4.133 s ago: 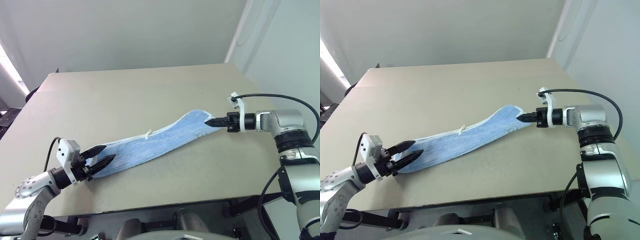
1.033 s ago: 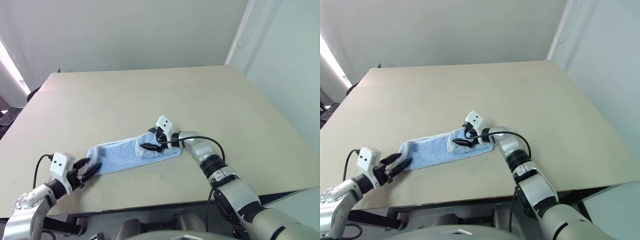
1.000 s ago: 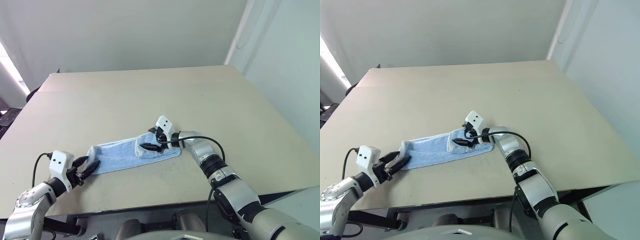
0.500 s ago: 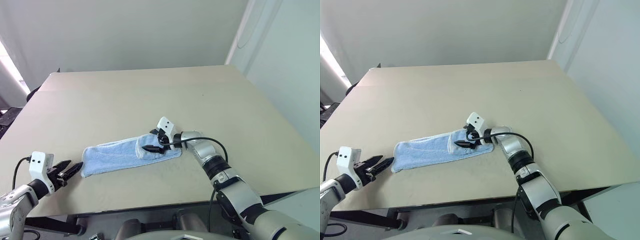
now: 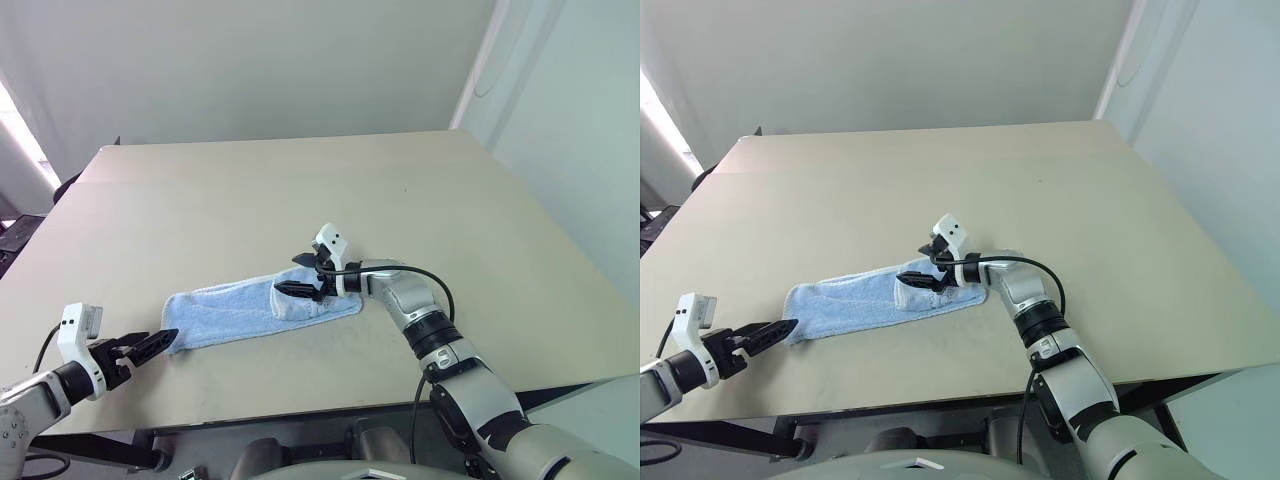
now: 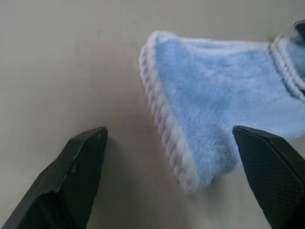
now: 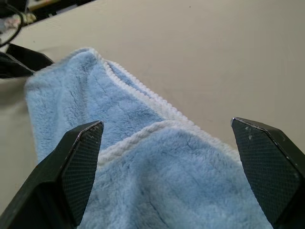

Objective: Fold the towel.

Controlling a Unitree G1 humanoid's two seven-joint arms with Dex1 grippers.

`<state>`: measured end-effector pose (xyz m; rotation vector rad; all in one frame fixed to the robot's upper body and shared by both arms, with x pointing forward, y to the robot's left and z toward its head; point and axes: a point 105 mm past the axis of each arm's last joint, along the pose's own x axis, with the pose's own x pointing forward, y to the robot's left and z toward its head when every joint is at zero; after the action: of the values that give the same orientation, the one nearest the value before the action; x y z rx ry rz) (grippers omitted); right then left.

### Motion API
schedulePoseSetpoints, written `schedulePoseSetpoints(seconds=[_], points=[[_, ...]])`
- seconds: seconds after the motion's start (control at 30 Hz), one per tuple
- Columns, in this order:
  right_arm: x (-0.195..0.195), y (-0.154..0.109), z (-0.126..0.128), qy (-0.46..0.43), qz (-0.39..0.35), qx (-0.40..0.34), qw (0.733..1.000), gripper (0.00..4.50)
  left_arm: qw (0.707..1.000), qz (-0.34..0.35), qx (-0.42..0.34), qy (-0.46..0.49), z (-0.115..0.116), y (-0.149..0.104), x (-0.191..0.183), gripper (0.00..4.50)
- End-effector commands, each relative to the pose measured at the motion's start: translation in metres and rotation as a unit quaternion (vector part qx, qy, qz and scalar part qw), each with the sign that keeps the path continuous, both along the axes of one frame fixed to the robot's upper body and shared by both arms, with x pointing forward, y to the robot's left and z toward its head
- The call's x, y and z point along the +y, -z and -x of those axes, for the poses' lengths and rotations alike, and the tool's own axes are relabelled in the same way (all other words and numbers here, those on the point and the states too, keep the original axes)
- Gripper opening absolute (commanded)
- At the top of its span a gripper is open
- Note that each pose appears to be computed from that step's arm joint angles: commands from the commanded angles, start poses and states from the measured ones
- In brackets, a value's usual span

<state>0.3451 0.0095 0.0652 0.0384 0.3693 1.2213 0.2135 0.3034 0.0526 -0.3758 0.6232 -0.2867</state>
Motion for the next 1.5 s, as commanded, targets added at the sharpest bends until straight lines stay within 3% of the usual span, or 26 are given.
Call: schedulePoseSetpoints(seconds=[0.03, 0.47, 0.67, 0.8, 1.1, 1.13, 1.5], points=[[0.002, -0.029, -0.005, 0.0, -0.032, -0.018, 0.999, 4.5, 1.0, 0.004, 0.024, 0.002, -0.003, 0.002, -0.004, 4.47], [-0.005, -0.034, -0.012, 0.041, -0.027, -0.024, 0.999, 4.5, 0.991, 0.077, 0.056, 0.089, -0.02, 0.008, -0.059, 4.47], [-0.01, -0.032, -0.015, 0.059, -0.024, -0.025, 0.998, 4.5, 0.991, 0.082, 0.054, 0.094, -0.026, 0.007, -0.062, 4.47], [-0.01, -0.031, -0.016, 0.064, -0.021, -0.025, 0.997, 4.5, 0.991, 0.075, 0.05, 0.1, -0.028, 0.006, -0.061, 3.52], [-0.012, -0.029, -0.02, 0.077, -0.019, -0.021, 0.997, 4.5, 0.989, 0.097, 0.013, 0.106, -0.03, -0.011, -0.061, 0.25], [-0.012, -0.03, -0.019, 0.076, -0.022, -0.021, 0.997, 4.5, 0.99, 0.092, 0.013, 0.103, -0.03, -0.012, -0.058, 0.04], [-0.011, -0.052, -0.003, 0.025, -0.082, -0.01, 0.996, 4.5, 0.997, 0.053, 0.007, 0.056, -0.017, -0.028, -0.02, 0.04]])
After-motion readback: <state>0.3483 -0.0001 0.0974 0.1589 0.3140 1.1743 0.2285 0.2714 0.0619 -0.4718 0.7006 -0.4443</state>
